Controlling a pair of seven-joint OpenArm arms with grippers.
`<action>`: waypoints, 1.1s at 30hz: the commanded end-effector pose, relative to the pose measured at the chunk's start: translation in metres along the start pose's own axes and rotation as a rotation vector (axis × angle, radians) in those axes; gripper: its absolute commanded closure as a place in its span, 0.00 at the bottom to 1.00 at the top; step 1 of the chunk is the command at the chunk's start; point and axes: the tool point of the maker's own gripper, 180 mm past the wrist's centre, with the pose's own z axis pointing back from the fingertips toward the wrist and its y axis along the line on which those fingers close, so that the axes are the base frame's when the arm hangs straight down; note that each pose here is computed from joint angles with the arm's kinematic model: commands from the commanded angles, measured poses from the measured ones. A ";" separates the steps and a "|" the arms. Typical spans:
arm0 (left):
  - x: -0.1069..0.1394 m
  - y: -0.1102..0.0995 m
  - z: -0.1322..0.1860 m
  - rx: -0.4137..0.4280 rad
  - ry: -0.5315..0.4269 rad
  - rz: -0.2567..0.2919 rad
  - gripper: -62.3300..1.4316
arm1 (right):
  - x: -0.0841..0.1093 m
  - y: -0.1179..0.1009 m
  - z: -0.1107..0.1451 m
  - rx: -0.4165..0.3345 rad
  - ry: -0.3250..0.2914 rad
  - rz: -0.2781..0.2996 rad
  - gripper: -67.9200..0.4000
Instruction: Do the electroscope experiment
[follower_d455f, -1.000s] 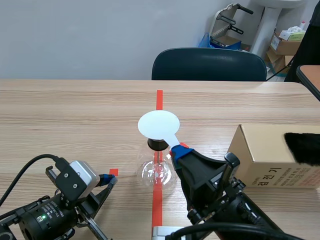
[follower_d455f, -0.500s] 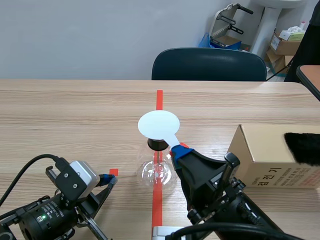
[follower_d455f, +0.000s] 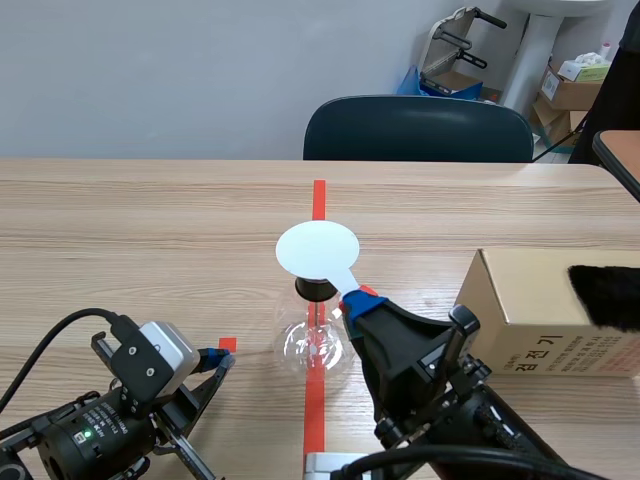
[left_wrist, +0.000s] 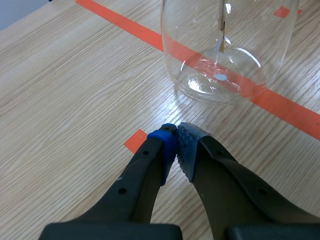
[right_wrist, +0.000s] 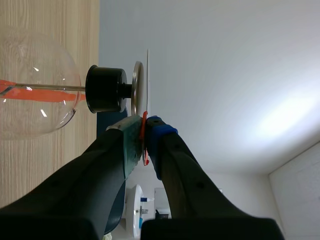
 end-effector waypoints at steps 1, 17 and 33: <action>0.012 0.003 -0.003 0.011 -0.039 -0.001 0.93 | -0.004 -0.006 -0.002 -0.024 0.002 0.023 0.97; 0.010 0.003 -0.003 0.011 -0.031 -0.001 0.93 | -0.004 -0.006 -0.002 -0.024 0.002 0.023 0.97; 0.011 0.003 -0.003 0.011 -0.033 -0.001 0.93 | -0.004 -0.006 -0.002 -0.024 0.002 0.023 0.97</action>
